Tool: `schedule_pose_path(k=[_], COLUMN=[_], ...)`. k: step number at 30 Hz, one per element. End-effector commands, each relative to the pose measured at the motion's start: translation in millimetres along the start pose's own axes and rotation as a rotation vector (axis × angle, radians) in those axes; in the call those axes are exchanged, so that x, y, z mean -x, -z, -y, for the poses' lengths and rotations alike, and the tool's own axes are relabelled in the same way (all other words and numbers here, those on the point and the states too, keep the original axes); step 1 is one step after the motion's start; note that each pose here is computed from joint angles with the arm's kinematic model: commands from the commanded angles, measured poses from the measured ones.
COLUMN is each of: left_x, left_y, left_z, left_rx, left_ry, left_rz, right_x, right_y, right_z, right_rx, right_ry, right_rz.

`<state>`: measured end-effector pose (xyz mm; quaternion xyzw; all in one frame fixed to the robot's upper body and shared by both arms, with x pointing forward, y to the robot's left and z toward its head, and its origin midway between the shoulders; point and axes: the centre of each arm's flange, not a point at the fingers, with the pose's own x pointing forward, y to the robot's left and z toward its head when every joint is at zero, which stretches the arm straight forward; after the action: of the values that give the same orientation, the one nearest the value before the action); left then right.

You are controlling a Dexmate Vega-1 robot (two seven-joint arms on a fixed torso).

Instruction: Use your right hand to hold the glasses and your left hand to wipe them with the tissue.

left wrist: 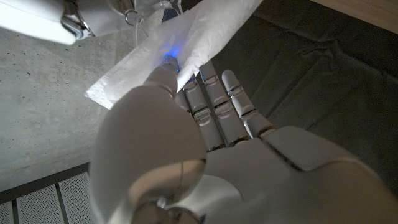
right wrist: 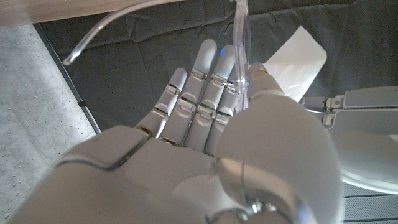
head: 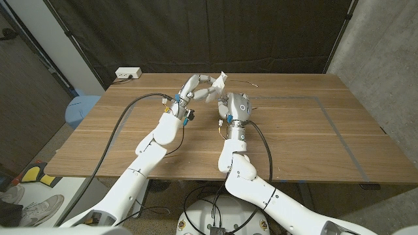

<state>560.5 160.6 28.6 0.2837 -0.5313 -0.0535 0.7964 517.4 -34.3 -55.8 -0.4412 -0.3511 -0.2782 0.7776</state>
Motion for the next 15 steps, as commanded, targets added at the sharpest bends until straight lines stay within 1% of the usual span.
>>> schedule_pose_path(k=[1,7,12,15], left_x=[0.7,4.9,8.5,10.3], left_y=[-4.0,-4.8,-3.8,-3.3], left_z=[1.3,-0.1,-1.9,-2.0], left_rx=[0.057,0.038,0.036,0.033], left_ry=[0.002,0.029,0.025,0.023], left_rz=[0.003,-0.004,-0.011,-0.009], right_x=[-0.8,-3.0,-4.5,-6.0], right_y=[0.9,1.0,2.4,4.0], right_z=[-1.0,1.8,3.9,6.9], right_rx=[-0.015,-0.037,-0.066,-0.107], right_ry=[-0.021,-0.015,-0.011,-0.018], right_rz=[-0.005,-0.019,-0.046,-0.072])
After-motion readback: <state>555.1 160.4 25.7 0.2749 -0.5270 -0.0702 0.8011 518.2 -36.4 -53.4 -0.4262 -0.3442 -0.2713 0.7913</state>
